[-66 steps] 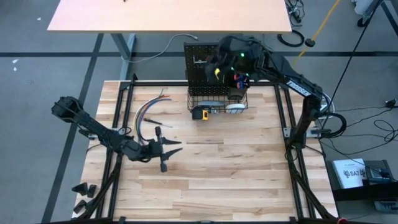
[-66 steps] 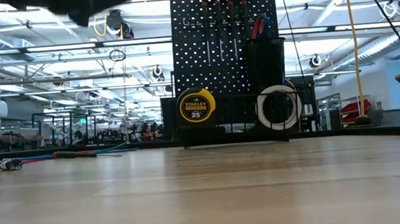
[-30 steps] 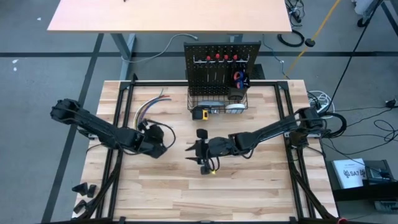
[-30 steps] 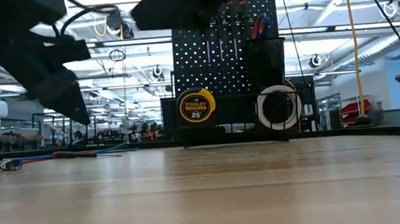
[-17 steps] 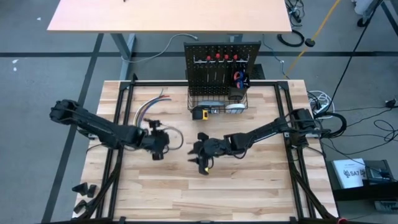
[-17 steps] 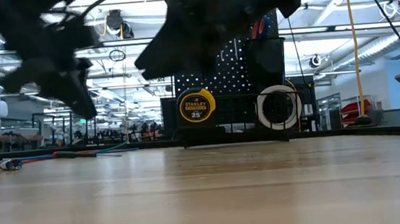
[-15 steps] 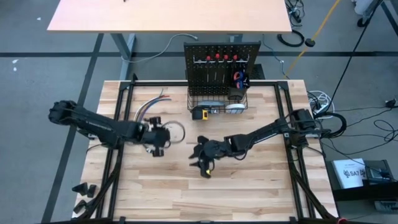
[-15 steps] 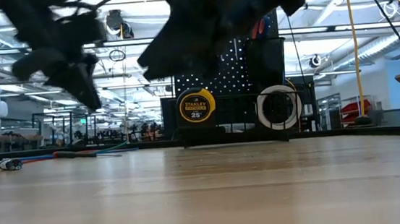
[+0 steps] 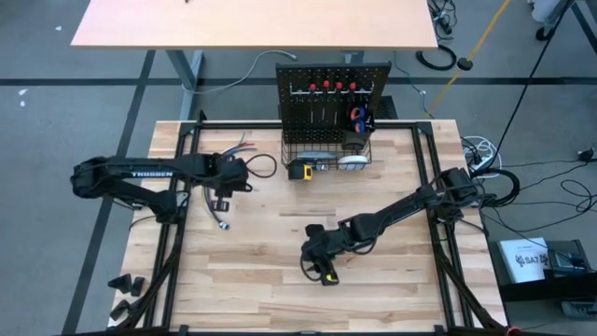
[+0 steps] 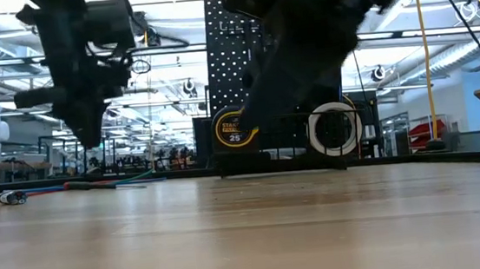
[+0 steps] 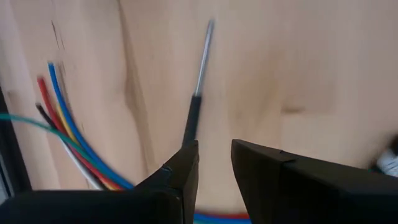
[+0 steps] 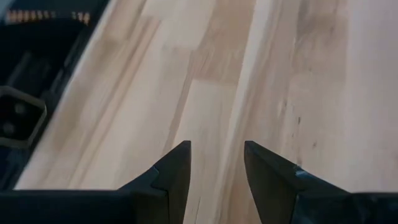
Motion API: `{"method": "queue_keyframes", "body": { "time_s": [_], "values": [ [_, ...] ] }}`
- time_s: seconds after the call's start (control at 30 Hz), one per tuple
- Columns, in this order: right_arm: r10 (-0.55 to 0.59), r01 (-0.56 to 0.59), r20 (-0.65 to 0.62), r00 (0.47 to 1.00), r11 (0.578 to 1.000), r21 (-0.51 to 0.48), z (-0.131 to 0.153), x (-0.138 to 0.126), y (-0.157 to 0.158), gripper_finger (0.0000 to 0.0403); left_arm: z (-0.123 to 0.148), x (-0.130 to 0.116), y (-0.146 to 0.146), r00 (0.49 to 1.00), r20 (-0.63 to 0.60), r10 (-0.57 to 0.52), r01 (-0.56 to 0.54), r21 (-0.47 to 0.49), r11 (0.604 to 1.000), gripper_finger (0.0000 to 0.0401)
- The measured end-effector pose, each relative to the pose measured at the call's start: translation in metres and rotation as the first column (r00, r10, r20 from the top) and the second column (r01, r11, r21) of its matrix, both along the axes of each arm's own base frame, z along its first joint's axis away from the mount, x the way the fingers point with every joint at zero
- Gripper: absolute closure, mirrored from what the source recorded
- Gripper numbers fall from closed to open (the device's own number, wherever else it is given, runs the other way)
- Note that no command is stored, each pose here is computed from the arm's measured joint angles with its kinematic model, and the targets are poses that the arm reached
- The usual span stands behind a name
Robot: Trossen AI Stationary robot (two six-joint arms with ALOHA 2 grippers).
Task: Hang tools onto peg board
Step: Hang the nut driver on the pegboard
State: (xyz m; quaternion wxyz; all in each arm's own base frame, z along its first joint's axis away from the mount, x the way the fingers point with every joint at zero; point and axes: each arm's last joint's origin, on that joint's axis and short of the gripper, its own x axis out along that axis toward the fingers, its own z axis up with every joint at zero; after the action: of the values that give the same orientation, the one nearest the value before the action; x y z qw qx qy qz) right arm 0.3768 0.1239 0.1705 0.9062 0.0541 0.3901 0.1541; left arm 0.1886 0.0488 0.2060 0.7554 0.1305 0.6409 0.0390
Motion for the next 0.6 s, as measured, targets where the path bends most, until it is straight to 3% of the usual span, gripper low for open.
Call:
{"method": "queue_keyframes", "body": {
  "time_s": [0.23,0.4,0.6],
  "values": [
    [0.096,-0.098,-0.036,0.995,0.991,-0.088,-0.005,-0.007,0.006,0.0261,-0.017,-0.012,0.011,0.992,-0.093,-0.08,0.081,0.008,0.997,0.0299],
    [0.158,-0.165,-0.061,0.986,0.974,-0.152,-0.008,-0.01,0.003,0.0261,-0.028,-0.015,0.021,0.998,-0.06,-0.025,0.026,0.023,0.999,0.0299],
    [0.173,-0.188,-0.093,0.98,0.964,-0.186,-0.01,-0.011,-0.005,0.0261,-0.045,-0.027,0.031,0.998,-0.053,0.042,-0.044,-0.024,0.999,0.0299]
  ]
}}
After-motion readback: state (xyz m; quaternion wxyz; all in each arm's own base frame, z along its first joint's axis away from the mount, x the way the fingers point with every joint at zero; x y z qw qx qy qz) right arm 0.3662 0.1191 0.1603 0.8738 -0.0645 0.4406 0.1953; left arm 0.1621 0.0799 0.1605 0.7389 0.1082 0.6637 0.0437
